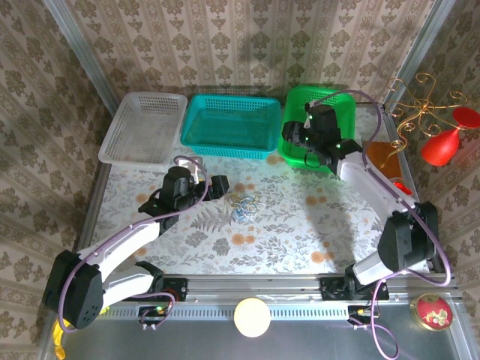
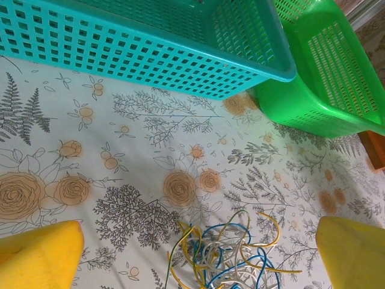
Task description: Untangle the cables
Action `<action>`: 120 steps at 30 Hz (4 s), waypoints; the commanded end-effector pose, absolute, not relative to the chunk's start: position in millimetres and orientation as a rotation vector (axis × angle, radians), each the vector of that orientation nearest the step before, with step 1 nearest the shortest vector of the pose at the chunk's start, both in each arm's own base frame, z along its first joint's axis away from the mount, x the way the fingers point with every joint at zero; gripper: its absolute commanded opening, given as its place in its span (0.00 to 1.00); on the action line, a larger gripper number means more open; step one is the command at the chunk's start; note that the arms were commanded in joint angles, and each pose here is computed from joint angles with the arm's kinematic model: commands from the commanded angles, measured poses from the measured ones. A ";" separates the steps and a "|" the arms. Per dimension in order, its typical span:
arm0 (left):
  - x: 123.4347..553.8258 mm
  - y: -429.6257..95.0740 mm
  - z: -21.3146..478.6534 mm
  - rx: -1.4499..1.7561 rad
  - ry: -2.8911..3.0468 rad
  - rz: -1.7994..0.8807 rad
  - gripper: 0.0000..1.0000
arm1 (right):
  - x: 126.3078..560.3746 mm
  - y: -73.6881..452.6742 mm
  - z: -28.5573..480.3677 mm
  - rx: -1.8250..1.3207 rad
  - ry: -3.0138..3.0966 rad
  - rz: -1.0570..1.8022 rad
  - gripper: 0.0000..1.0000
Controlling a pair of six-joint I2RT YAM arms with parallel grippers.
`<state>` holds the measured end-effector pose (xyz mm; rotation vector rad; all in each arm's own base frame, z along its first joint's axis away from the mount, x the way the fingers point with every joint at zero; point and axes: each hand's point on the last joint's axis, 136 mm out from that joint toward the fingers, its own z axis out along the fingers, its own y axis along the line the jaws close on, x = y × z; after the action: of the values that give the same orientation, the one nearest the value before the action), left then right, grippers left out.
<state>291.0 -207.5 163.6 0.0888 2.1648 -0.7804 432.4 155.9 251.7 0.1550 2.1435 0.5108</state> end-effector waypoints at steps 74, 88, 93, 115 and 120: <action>264.5 -276.8 140.5 0.685 1.963 -0.667 1.00 | 325.3 315.6 177.5 -0.118 2.357 1.079 0.00; 259.9 -271.3 128.3 0.546 1.894 -0.743 0.86 | 307.9 349.6 216.6 -0.152 2.279 1.148 0.00; 261.4 -266.4 134.6 0.513 1.874 -0.736 0.84 | 308.6 352.3 221.8 -0.123 2.260 1.166 0.00; 256.9 -253.9 90.6 0.452 1.954 -0.770 0.27 | 300.5 348.1 390.8 -0.094 1.899 1.414 0.00; 254.4 -250.5 89.1 0.442 1.958 -0.779 0.26 | 295.6 333.2 430.6 -0.110 1.826 1.421 0.00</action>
<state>255.0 -251.4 83.5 0.4660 1.9818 -0.7433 301.6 345.5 396.4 -0.1081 1.8950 1.4026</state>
